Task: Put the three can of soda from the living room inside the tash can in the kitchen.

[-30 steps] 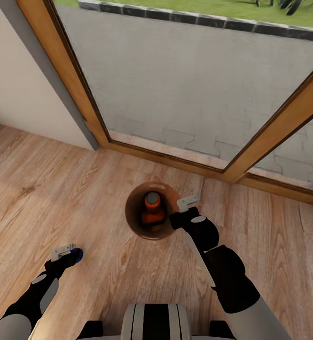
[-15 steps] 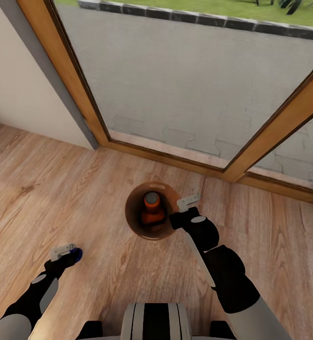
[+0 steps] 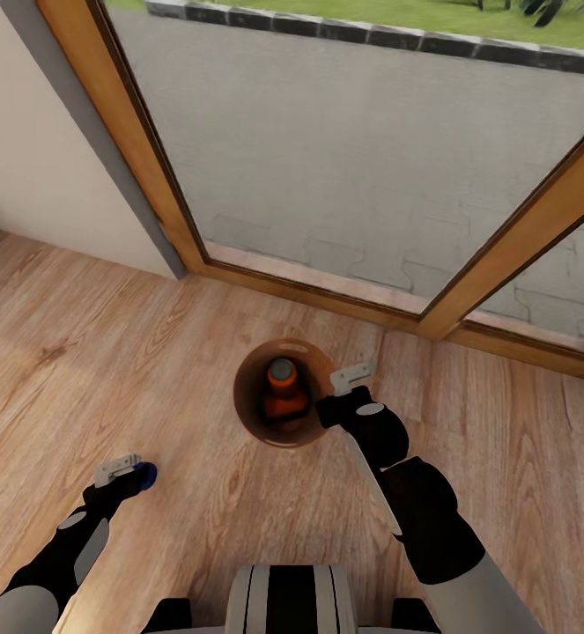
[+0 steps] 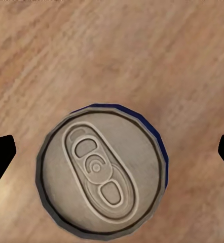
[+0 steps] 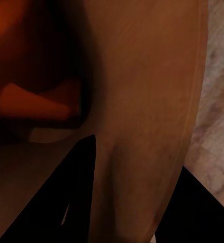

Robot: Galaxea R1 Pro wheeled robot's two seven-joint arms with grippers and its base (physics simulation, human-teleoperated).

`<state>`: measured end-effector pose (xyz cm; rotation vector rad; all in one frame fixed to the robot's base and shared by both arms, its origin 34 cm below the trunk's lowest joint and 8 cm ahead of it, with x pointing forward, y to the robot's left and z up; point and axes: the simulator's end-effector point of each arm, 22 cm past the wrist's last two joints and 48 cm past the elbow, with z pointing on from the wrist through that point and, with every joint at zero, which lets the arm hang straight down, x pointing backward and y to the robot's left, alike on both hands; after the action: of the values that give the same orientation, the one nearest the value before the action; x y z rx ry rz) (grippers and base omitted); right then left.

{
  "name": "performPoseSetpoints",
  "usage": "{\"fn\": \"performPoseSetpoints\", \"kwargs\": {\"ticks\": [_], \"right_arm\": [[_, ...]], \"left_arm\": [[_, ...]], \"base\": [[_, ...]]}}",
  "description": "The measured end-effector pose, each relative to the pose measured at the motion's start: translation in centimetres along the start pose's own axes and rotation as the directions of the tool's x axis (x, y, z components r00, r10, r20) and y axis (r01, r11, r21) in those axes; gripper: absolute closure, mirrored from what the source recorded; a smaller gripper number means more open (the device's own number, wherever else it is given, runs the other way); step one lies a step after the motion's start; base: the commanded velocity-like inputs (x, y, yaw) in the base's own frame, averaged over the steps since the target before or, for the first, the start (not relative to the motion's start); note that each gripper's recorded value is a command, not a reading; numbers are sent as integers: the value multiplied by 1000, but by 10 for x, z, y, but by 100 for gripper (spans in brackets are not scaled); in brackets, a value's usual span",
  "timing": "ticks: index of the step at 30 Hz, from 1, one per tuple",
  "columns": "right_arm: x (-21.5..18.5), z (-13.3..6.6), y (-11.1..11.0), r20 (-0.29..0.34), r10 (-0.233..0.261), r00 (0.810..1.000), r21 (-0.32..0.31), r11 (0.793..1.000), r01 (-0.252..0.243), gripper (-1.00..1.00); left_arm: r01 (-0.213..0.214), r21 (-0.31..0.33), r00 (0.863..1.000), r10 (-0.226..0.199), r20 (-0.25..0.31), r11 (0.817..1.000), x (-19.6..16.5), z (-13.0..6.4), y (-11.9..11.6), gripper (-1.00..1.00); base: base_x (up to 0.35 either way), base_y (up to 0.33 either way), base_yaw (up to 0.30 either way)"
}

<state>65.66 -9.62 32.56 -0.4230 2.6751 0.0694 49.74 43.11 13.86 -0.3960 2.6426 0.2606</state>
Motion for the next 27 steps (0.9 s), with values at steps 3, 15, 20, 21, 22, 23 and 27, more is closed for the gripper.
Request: {"fn": "performPoseSetpoints", "kwargs": {"ticks": [3, 15, 20, 21, 22, 23, 27], "right_arm": [[0, 0, 1, 0, 1, 1000, -2, 1000, -1, 100], [0, 0, -2, 0, -6, 1000, 9, 1000, 6, 100], [0, 0, 4, 1, 9, 1000, -15, 1000, -9, 100], [0, 0, 3, 1, 7, 1000, -12, 1000, -7, 100], [0, 0, 1, 1, 3, 1000, -5, 1000, -3, 100], [0, 0, 0, 1, -1, 1000, 2, 1000, 1, 100], [0, 0, 0, 1, 0, 1000, -1, 1000, 0, 100]], "left_arm": [[0, 0, 1000, 0, 1, 1000, 0, 0, 0, -100], [0, 0, 1000, 0, 1, 1000, 0, 0, 0, -100], [0, 0, 1000, 0, 1, 1000, 0, 0, 0, -100], [0, 0, 1000, 0, 1, 1000, 0, 0, 0, -100], [0, 0, 1000, 0, 1, 1000, 0, 0, 0, -100], [0, 0, 1000, 0, 2, 1000, -1, 0, 0, -100], [0, 0, 1000, 0, 1, 1000, 0, 0, 0, -100]], "base": [[0, 2, 0], [-50, 38, 0], [-104, 77, 0], [-43, 32, 0], [-27, 20, 0], [-22, 16, 0], [-13, 10, 0]]}}
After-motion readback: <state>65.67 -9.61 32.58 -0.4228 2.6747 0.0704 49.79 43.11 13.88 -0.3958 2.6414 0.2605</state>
